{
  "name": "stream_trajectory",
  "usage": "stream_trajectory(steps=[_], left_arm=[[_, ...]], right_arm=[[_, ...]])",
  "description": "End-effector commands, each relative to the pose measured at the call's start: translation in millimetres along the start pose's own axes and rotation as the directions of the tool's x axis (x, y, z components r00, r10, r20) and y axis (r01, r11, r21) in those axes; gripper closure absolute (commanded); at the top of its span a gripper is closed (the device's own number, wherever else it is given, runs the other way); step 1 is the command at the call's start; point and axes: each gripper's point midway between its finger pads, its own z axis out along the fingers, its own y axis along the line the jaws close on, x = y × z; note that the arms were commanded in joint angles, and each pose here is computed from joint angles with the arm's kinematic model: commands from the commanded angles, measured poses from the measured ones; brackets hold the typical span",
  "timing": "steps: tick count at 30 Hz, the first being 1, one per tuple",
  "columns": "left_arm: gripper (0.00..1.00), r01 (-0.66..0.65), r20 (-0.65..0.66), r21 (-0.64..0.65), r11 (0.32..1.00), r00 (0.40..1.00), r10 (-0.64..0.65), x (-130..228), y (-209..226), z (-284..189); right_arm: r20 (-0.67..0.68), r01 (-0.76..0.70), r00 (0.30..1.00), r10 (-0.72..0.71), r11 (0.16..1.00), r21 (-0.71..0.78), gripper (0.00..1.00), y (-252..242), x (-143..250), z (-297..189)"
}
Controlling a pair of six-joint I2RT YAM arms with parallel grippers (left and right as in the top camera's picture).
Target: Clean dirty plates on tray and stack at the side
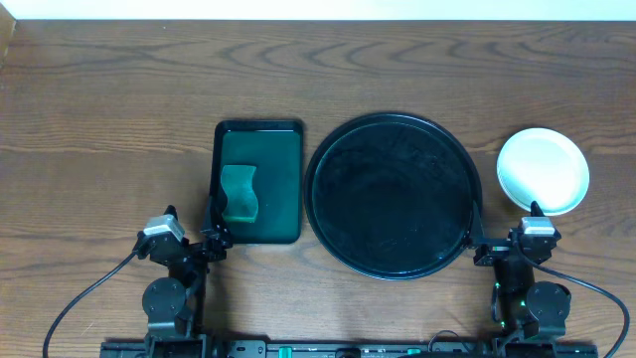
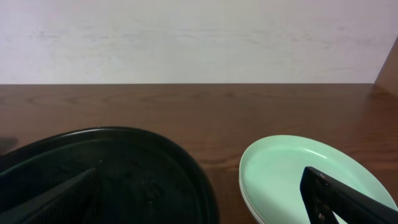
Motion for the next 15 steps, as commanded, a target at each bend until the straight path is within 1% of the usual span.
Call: stream_trajectory(steps=[1,11,15], left_arm=[[0.2,-0.036,-0.049,-0.022,0.999,0.998,0.035,14.2,5.9,0.1],[0.19,-0.039,-0.049,-0.022,0.999,0.998,0.038,14.3,5.9,0.1],[0.2,-0.078,-0.05,-0.019,0.997,0.996,0.077,14.3,5.8,0.1]], right_arm=[[0.001,0.001,1.0,-0.001,1.0,-0.013,0.01,2.8,0.2,-0.3],[0.0,0.001,1.0,-0.001,1.0,-0.013,0.01,2.8,0.3,-0.3],[0.001,0.001,1.0,-0.001,1.0,-0.013,0.01,2.8,0.1,-0.3]])
